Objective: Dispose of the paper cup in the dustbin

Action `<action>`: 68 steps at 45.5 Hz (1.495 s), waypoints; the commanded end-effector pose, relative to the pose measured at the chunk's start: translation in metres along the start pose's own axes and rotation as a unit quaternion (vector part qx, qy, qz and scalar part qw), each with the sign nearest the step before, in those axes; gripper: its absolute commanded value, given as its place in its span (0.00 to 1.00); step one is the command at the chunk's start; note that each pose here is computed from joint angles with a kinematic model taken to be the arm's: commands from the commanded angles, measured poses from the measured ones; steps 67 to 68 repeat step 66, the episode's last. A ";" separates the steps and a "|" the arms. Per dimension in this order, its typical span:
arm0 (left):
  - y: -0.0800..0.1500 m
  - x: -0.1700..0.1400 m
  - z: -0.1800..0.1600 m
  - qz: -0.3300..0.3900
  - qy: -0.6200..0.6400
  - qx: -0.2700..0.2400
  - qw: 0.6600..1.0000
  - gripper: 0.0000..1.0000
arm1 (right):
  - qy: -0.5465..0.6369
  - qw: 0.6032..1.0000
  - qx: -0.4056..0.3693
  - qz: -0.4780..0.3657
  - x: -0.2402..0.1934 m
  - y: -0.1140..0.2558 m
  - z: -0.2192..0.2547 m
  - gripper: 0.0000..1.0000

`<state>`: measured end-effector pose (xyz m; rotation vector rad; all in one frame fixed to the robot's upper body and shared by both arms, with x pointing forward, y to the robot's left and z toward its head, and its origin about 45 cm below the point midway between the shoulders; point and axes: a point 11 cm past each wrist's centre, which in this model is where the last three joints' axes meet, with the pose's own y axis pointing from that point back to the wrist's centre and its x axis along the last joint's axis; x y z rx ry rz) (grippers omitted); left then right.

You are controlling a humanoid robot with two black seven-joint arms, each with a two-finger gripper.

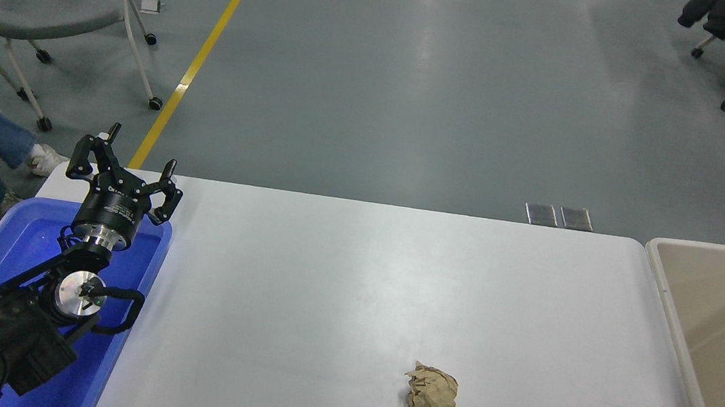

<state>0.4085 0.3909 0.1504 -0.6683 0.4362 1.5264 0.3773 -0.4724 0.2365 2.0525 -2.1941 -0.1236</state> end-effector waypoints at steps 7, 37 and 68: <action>0.000 0.000 0.000 0.000 0.000 0.000 1.000 1.00 | -0.073 0.995 0.062 -0.028 -0.078 0.002 0.029 0.99; 0.000 0.000 0.000 -0.001 0.000 0.001 1.000 1.00 | -0.126 0.992 0.002 -0.011 -0.097 0.006 0.094 0.99; 0.000 0.000 0.000 -0.001 0.000 0.000 1.000 1.00 | -0.242 0.970 0.034 0.016 -0.097 -0.003 0.079 0.99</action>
